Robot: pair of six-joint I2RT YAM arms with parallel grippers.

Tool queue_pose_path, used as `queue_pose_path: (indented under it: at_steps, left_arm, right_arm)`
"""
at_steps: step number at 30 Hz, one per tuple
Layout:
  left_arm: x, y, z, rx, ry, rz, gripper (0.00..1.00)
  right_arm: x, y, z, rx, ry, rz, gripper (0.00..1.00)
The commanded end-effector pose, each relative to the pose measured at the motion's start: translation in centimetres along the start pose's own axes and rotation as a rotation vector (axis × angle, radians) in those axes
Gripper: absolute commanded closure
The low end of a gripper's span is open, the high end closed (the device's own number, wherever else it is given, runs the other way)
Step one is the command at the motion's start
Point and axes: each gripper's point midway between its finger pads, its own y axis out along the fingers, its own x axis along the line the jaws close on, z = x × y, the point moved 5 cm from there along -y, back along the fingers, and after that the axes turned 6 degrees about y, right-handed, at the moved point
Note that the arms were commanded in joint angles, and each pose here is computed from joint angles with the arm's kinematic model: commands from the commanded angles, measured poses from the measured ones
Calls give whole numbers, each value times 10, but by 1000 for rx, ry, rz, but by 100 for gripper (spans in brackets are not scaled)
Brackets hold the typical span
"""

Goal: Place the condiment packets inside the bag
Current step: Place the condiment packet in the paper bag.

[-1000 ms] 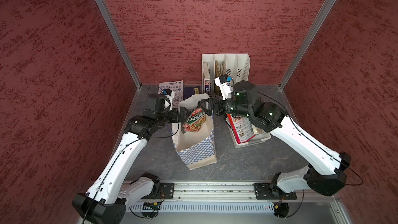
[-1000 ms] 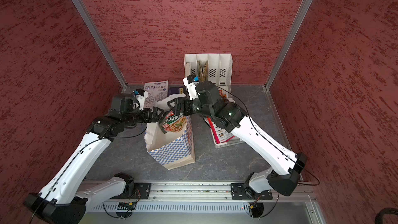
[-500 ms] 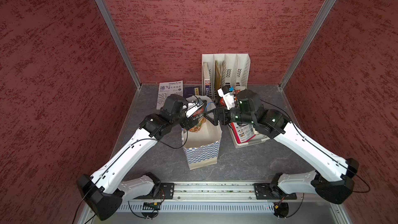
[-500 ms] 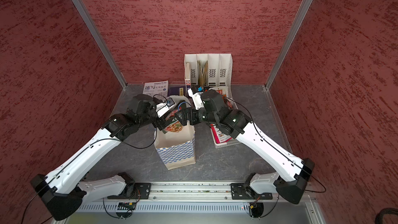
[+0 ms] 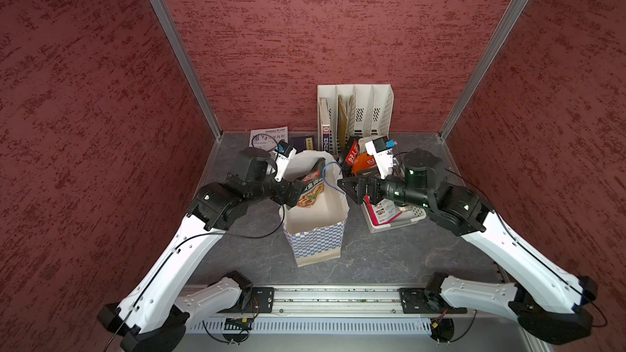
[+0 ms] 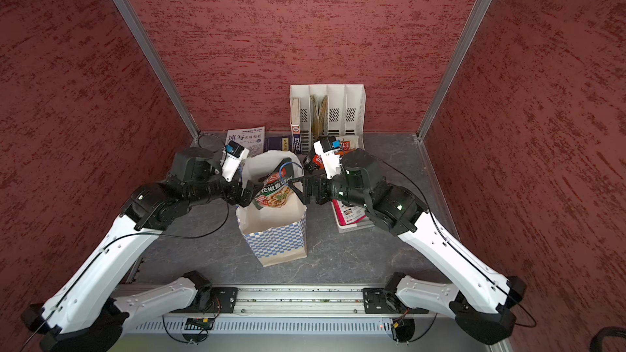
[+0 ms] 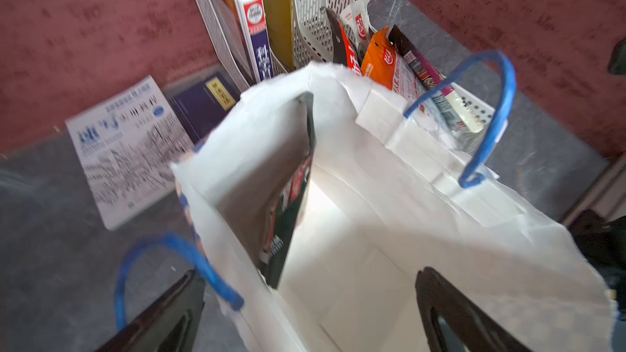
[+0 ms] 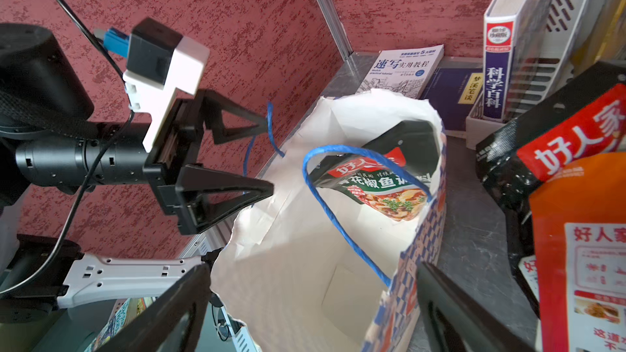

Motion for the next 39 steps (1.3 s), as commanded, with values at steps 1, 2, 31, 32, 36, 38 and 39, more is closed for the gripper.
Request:
queue_pose_path:
  at_steps: [1, 2, 31, 32, 36, 38, 39]
  left_arm:
    - [-15, -2, 29, 112, -366, 175, 0]
    - [-18, -6, 30, 101, -395, 207, 0]
    - [13, 29, -39, 226, 514, 23, 15]
    - [12, 35, -40, 232, 527, 43, 18]
    - [17, 59, -46, 241, 625, -15, 4]
    - [25, 74, -48, 266, 690, -107, 0]
    - [25, 79, -46, 288, 715, -111, 0]
  right_arm:
    - [-11, -6, 0, -35, -15, 59, 2]
    - [-11, -9, 0, -43, -16, 63, 1]
    - [-38, -89, 15, -237, 30, 208, 1]
    - [-40, -92, 15, -245, 30, 216, 2]
    - [-51, -102, 16, -282, 43, 299, 2]
    - [-63, -107, 17, -292, 59, 393, 2]
    - [-66, -109, 17, -294, 63, 426, 2]
